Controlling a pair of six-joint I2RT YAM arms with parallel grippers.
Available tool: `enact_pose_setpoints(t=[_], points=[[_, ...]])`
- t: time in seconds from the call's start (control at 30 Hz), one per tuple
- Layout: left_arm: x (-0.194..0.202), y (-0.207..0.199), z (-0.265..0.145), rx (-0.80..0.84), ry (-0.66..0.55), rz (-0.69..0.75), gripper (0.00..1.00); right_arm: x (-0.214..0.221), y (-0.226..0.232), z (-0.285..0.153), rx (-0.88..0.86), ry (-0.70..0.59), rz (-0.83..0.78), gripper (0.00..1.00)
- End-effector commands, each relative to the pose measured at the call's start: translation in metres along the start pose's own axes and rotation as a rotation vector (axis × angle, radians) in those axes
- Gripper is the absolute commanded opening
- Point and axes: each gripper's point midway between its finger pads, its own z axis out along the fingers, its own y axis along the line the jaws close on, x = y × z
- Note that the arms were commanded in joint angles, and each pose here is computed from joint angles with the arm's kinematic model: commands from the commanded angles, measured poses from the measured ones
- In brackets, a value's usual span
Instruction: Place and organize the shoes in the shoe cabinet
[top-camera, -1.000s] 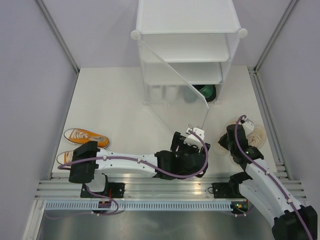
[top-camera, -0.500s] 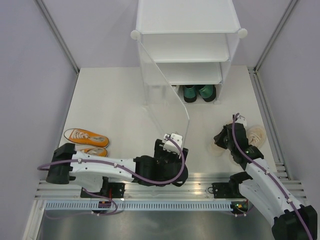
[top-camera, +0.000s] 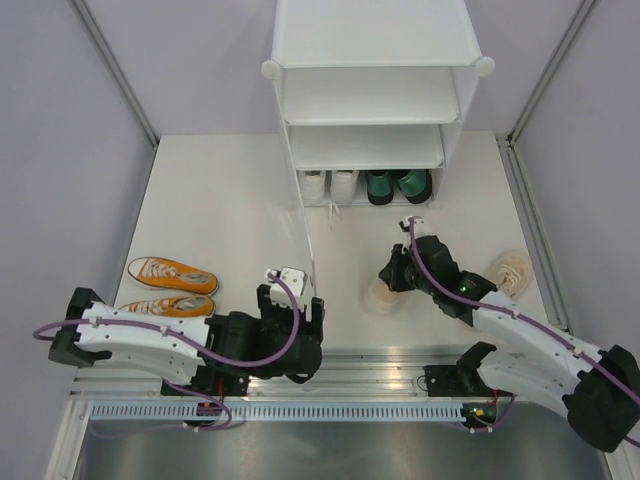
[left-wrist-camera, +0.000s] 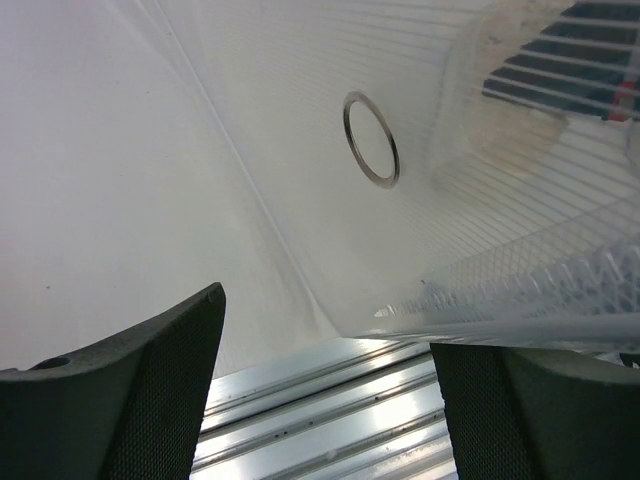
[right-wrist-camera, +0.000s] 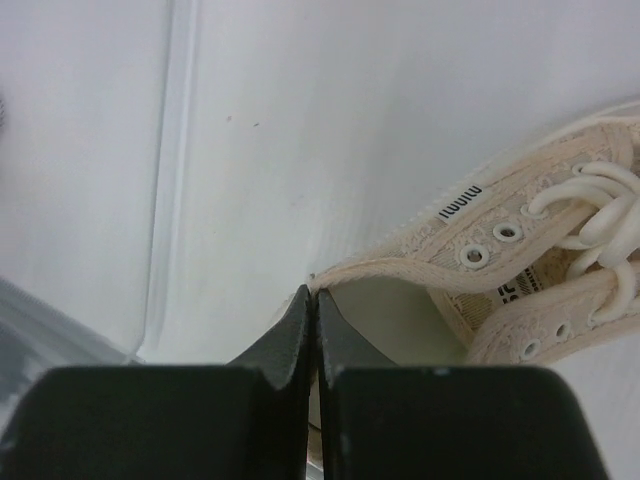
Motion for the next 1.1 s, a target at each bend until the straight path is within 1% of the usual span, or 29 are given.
enact_pose_setpoints(t=[0.0,0.2,0.23,0.27,0.3,0.37,0.4,0.47,0.53,0.57,0.67,0.73,0.83,0.97,1.07], points=[[-0.005,0.026,-0.008,-0.017,-0.009,-0.076,0.84,-0.018,0.05,0.002,-0.123,-0.063,-0.142,0.01],[-0.003,0.038,-0.017,0.017,0.032,-0.074,0.85,0.024,0.055,0.007,-0.132,0.05,-0.248,0.01],[-0.003,0.047,-0.02,0.005,0.041,-0.088,0.85,0.025,0.053,0.005,-0.118,0.047,-0.25,0.08],[-0.001,0.049,-0.022,0.01,0.055,-0.095,0.86,0.028,0.049,0.004,-0.107,0.053,-0.248,0.18],[-0.001,0.051,-0.024,0.015,0.064,-0.099,0.86,0.025,0.049,-0.002,-0.104,0.042,-0.226,0.38],[-0.002,0.054,-0.03,0.042,0.083,-0.117,0.86,0.018,0.046,-0.01,-0.085,0.004,-0.193,0.5],[-0.001,0.054,-0.031,0.049,0.089,-0.118,0.86,0.01,0.047,-0.021,-0.088,-0.031,-0.168,0.57],[0.001,0.056,-0.034,0.068,0.106,-0.127,0.86,-0.004,0.046,-0.033,-0.067,-0.086,-0.108,0.67],[0.003,0.056,-0.035,0.075,0.117,-0.131,0.86,-0.017,0.044,-0.047,-0.051,-0.129,-0.047,0.69],[0.006,0.057,-0.035,0.08,0.127,-0.131,0.86,-0.016,0.035,-0.051,-0.003,-0.126,-0.03,0.69],[0.013,0.058,-0.034,0.081,0.143,-0.126,0.88,-0.011,0.025,-0.053,0.062,-0.104,0.043,0.65],[0.015,0.06,-0.034,0.082,0.147,-0.125,0.89,0.004,0.015,-0.049,0.11,-0.051,0.076,0.65],[0.019,0.061,-0.034,0.087,0.148,-0.124,0.92,0.041,-0.003,-0.04,0.149,0.026,0.136,0.65],[0.024,0.064,-0.034,0.098,0.147,-0.119,0.99,0.069,-0.019,-0.035,0.181,0.064,0.18,0.69],[0.02,0.06,-0.036,0.127,0.135,-0.12,1.0,0.085,-0.029,-0.029,0.205,0.082,0.199,0.72]])
